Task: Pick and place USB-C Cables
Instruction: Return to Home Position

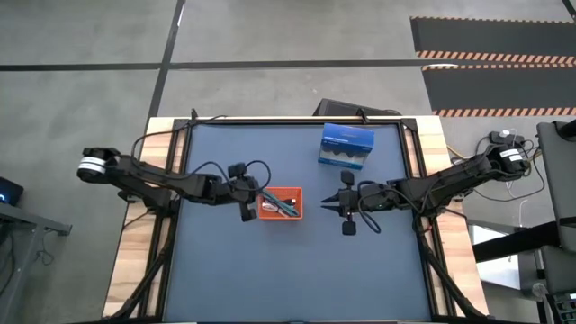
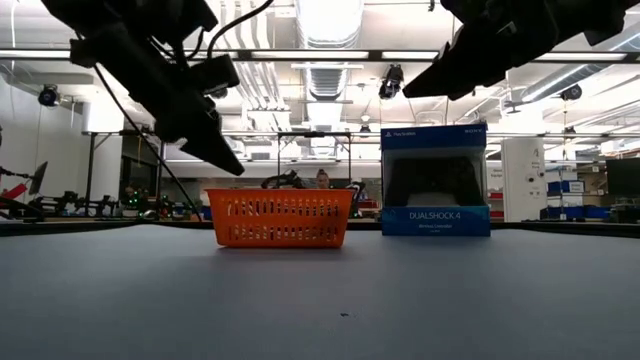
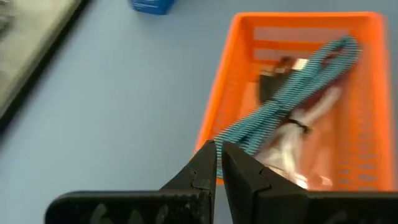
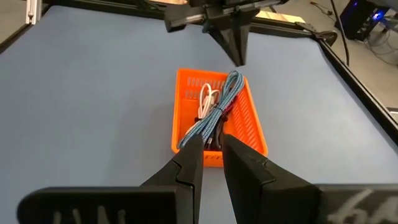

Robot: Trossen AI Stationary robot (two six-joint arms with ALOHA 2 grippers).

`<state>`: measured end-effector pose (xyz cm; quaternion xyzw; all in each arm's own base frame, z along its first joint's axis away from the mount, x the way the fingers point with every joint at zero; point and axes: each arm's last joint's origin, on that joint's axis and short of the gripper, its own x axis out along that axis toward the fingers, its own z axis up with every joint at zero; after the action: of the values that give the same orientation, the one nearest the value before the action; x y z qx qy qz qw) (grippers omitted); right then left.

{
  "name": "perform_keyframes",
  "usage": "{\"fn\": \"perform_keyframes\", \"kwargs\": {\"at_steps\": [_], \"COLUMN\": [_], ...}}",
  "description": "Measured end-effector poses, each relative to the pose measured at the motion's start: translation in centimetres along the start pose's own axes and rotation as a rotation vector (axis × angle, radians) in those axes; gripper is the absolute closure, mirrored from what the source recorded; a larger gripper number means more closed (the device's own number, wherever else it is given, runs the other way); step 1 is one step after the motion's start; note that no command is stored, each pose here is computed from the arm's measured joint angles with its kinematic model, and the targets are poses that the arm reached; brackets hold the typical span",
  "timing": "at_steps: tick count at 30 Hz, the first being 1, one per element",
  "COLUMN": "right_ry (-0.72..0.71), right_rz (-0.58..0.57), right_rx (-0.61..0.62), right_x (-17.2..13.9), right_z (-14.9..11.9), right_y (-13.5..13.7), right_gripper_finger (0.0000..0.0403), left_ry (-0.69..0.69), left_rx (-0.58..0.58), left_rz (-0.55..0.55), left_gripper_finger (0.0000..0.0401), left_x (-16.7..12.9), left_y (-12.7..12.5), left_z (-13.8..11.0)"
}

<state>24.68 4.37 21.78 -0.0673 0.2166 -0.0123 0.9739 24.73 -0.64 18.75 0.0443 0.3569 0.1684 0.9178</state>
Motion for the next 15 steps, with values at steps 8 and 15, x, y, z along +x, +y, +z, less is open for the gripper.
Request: {"fn": "perform_keyframes", "kwargs": {"at_steps": [8,15], "right_ry": [0.005,0.238], "right_rz": [-0.013,-0.146], "right_rx": [0.024,0.120], "right_x": [0.0,-0.5], "right_z": [-0.2,1.4], "right_y": [0.0,-0.5], "right_gripper_finger": [0.0351,0.0377], "left_ry": [0.008,-0.118], "left_rx": [0.004,0.091], "left_rz": [0.056,0.052], "left_gripper_finger": [0.0391,0.0391], "left_x": [1.0,-0.6], "left_y": [-0.2,0.2], "left_z": [-0.4,2.3]}}
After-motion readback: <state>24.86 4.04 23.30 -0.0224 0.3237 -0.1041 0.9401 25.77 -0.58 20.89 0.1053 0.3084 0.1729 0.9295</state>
